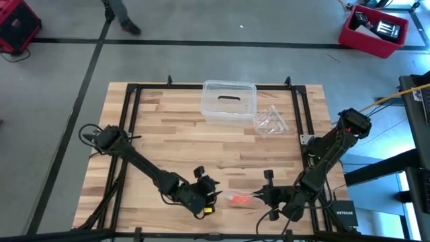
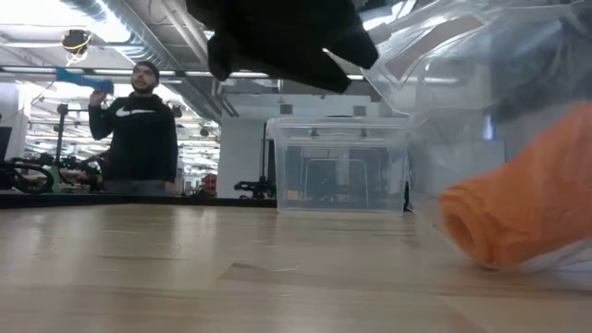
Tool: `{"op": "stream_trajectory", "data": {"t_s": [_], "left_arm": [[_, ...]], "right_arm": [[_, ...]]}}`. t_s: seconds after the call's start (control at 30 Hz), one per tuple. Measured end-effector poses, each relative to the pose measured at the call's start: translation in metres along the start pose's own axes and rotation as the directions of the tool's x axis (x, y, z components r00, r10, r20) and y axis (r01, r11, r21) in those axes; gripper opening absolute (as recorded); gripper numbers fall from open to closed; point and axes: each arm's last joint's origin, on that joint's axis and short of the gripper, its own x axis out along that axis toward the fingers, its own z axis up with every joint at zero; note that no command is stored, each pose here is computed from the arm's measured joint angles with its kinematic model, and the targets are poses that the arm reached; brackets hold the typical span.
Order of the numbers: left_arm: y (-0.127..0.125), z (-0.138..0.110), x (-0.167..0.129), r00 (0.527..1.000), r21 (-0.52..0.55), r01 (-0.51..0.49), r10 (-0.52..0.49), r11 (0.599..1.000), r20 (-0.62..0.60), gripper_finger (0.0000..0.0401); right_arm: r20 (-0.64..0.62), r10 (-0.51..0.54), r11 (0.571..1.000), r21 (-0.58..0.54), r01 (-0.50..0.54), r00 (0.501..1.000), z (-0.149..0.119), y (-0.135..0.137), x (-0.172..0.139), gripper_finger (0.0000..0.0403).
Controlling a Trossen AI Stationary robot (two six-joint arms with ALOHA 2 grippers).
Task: Roll bandage
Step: Close the transparent zip bag
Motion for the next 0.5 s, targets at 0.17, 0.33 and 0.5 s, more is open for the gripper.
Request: {"op": "stream_trajectory", "data": {"t_s": [0.17, 0.33, 0.5], "left_arm": [[-0.0021, 0.0041, 0.0026, 0.995, 0.014, 0.097, -0.096, 0.995, -0.019, 0.0129], [-0.0017, 0.0069, 0.0038, 0.995, 0.029, 0.104, -0.104, 0.994, -0.003, 0.0088], [0.0014, 0.0089, 0.0066, 0.995, 0.027, 0.097, -0.097, 0.995, -0.002, 0.0034]], "right_arm": [[-0.002, 0.0, 1.0, -0.002, 0.0, 1.0, -0.0002, -0.0001, 0.0, 0.0002], [-0.002, -0.001, 1.0, -0.008, 0.001, 1.0, -0.0002, -0.0003, 0.0002, 0.0002], [-0.002, -0.001, 1.0, -0.008, 0.001, 1.0, -0.0002, -0.0002, 0.0002, 0.0002]]}}
